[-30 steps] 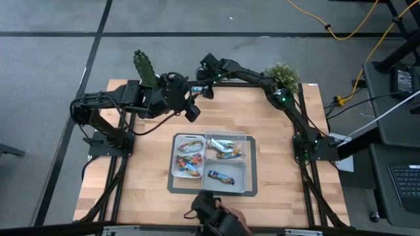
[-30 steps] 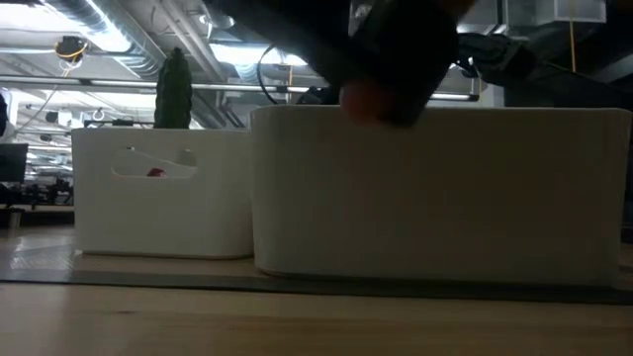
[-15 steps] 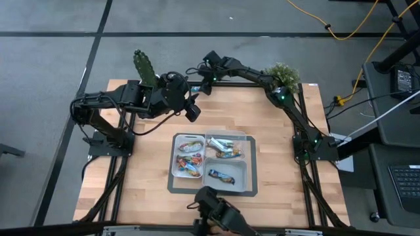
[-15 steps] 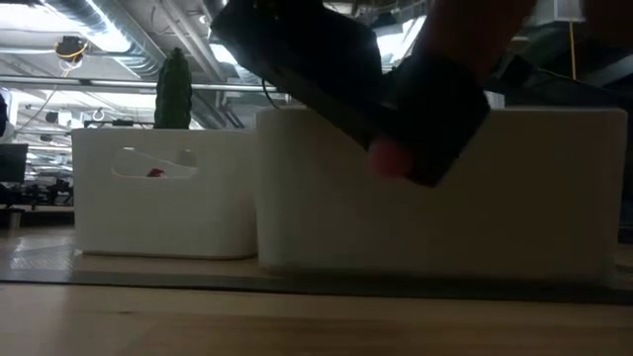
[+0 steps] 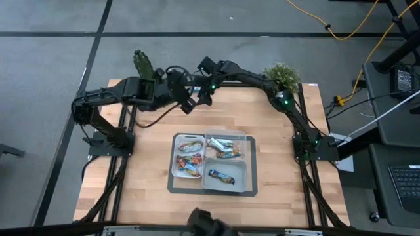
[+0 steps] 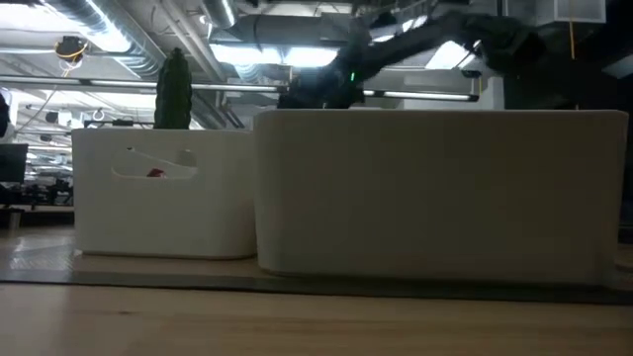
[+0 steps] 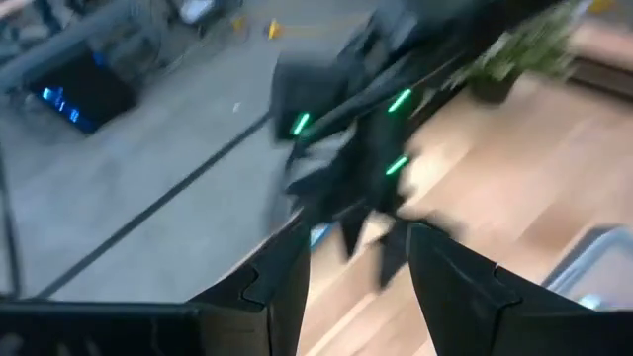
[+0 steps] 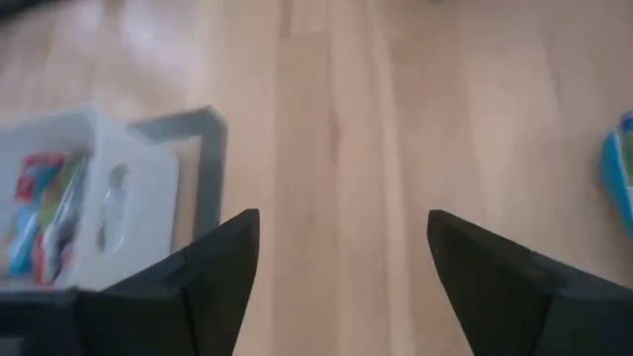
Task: Pick and place Granola Bars by type
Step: Put the blue granola bar into the gray bin
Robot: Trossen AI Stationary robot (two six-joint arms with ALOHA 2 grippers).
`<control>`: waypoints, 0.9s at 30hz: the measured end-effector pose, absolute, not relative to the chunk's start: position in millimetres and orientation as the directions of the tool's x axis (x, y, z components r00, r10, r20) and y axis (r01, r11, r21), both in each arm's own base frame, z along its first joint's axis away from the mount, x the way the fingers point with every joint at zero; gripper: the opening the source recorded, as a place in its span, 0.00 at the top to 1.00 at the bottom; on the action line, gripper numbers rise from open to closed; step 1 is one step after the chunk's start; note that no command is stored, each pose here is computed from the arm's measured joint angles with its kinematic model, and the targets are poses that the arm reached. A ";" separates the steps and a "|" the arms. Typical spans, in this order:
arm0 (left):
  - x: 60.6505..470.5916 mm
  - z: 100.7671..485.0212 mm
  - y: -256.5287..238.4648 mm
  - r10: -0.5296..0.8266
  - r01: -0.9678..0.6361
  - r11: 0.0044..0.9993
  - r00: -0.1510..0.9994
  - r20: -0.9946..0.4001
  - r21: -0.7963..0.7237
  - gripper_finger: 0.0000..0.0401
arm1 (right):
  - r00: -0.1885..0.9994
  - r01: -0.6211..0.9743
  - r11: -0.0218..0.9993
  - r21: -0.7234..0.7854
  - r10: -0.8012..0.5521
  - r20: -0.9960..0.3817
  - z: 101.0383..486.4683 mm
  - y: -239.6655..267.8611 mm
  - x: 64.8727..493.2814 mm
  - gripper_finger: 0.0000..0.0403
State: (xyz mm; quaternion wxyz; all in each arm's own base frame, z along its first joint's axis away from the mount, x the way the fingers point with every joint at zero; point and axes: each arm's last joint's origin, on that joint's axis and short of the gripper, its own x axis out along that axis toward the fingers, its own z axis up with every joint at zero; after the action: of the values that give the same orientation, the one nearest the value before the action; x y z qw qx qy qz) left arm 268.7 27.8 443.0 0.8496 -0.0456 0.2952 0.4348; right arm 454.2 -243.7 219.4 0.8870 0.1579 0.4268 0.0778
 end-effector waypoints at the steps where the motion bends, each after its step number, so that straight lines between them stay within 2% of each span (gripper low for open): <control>1: 267.7 440.0 33.5 0.709 -0.765 0.614 0.426 -0.562 0.195 0.60 | 0.611 -0.013 0.950 0.311 0.254 -0.750 228.5 -236.8 452.7 0.27; 4: 264.5 434.4 49.2 0.715 -0.767 0.594 0.366 -0.595 0.242 0.60 | 0.584 0.015 0.975 0.222 0.172 -0.794 255.2 -226.8 442.6 0.27; 8: 261.5 431.1 63.6 0.729 -0.746 0.586 0.317 -0.607 0.314 0.59 | 0.580 0.122 0.978 0.168 0.067 -0.812 288.0 -239.3 416.1 0.27; 13: 261.7 408.0 84.8 0.658 -0.686 0.645 0.274 -0.702 0.336 0.57 | 0.562 0.237 0.961 0.145 -0.014 -0.827 325.7 -253.4 374.1 0.27; 21: 292.0 329.7 135.1 0.497 -0.526 0.813 0.402 -0.769 0.250 0.51 | 0.583 0.288 0.950 0.121 -0.074 -0.809 372.4 -243.1 324.2 0.27; 24: 303.7 292.8 160.7 0.458 -0.472 0.843 0.379 -0.804 0.257 0.48 | 0.596 0.286 0.952 0.113 -0.084 -0.799 382.6 -235.4 313.9 0.27; 27: 312.2 257.3 186.5 0.430 -0.403 0.866 0.302 -0.851 0.295 0.44 | 0.601 0.284 0.952 0.110 -0.087 -0.794 386.4 -229.7 307.1 0.27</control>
State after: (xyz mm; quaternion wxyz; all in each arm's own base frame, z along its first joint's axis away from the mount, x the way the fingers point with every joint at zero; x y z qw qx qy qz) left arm 312.2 186.5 257.3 0.8066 0.0127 0.5316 0.2581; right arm 307.1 -229.7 386.4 0.8875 0.1135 0.4342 -0.1047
